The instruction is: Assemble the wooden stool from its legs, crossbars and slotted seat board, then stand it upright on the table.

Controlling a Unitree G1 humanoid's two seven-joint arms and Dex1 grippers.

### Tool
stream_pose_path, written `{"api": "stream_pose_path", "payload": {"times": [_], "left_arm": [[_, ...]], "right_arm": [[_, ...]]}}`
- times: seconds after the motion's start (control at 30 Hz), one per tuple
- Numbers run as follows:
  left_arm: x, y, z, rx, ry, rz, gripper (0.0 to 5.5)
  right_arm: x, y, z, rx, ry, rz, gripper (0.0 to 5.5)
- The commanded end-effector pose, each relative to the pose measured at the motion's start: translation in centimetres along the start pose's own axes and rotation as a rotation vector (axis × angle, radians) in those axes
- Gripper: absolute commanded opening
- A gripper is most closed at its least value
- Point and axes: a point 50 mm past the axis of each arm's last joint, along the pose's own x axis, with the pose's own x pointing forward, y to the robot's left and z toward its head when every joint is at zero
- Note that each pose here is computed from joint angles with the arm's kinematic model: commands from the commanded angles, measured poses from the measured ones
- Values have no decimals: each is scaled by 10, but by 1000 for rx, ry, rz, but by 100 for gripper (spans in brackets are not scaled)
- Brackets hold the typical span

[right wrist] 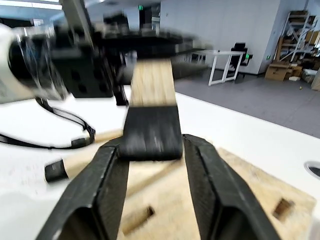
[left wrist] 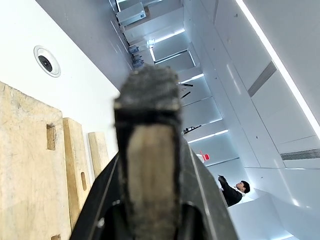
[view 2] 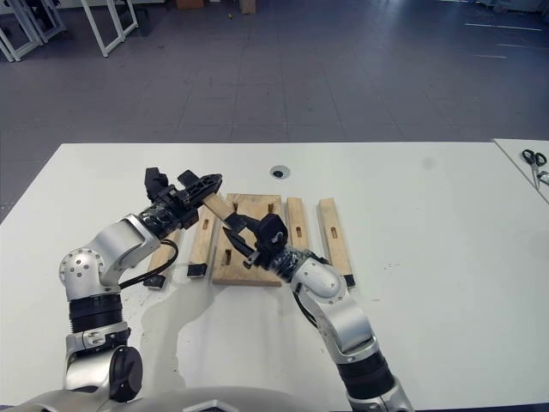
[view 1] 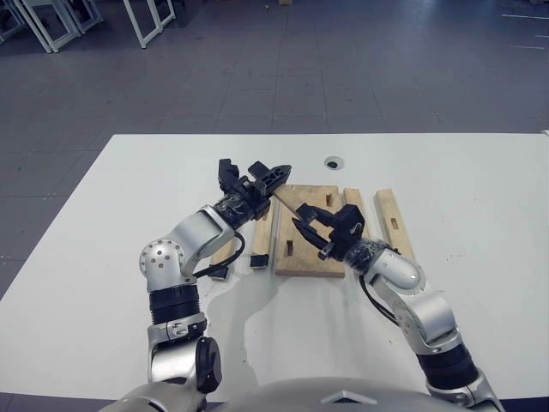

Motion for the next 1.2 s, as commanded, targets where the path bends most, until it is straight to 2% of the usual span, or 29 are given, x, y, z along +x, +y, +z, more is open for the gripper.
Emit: {"api": "stream_pose_path", "payload": {"times": [0.03,0.13,0.23,0.33,0.47,0.73,1.2], "left_arm": [[-15,1,27,146,-136,89,42],[-46,-7,59,459,-342,293,42],[-67,-14,60,717,-458,458,42],[-67,2,41,875,-419,565,42],[-52,26,31,1042,-348,633,42],[-45,50,38,1071,-351,668,42],[-38,60,31,1072,-326,674,42]], "right_arm": [[-4,-10,-4,-6,49,-58,260],[-14,-16,-1,12,49,-141,329],[-31,-1,-8,35,89,-202,386],[-35,3,-11,42,110,-255,395],[-32,3,-13,23,121,-269,395],[-31,1,-13,16,118,-277,395],[-29,-1,-14,11,120,-279,395]]}}
